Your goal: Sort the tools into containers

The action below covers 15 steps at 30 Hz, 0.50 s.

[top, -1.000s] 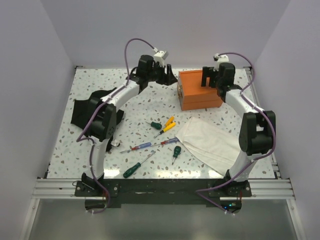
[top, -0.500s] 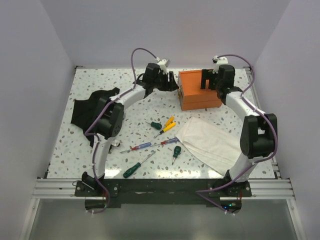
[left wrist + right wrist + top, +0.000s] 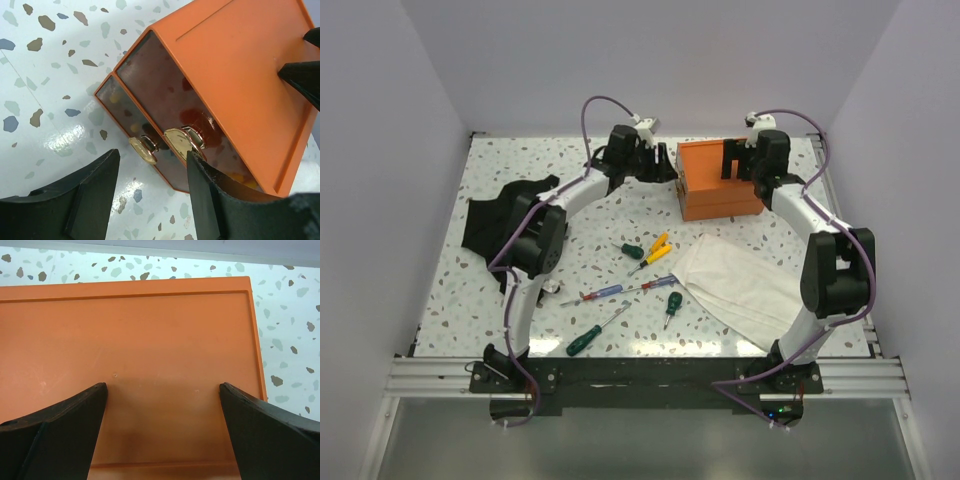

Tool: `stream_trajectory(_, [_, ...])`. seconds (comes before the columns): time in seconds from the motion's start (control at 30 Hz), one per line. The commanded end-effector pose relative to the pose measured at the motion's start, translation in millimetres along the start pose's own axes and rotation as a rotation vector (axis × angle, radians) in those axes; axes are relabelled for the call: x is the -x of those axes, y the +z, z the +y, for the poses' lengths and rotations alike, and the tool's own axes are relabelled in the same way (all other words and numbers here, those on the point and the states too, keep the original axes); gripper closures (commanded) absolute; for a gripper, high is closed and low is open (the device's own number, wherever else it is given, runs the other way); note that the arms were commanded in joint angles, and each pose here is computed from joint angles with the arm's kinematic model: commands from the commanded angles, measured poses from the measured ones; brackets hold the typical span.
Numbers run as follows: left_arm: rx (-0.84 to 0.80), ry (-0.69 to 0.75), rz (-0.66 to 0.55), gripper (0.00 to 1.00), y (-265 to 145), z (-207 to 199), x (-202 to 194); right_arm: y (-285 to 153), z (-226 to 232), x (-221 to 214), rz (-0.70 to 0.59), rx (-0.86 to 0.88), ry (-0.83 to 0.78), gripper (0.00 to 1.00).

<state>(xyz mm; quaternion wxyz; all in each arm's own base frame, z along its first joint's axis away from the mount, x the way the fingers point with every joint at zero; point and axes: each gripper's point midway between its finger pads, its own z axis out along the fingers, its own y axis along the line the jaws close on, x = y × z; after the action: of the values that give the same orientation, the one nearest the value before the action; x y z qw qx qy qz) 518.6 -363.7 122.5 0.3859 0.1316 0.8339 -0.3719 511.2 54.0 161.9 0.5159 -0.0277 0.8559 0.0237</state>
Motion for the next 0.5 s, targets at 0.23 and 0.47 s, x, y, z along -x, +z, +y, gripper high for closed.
stream_trajectory(0.23, [-0.132, 0.066, -0.115, 0.39, -13.1, -45.8, 41.7, -9.6, 5.3, -118.4, 0.390, 0.018, 0.024, 0.02])
stream_trajectory(0.47, [-0.262, 0.113, -0.130, 0.53, -24.2, -70.1, 43.9, -11.0, 5.0, -125.2, 0.404, 0.017, 0.022, 0.02])
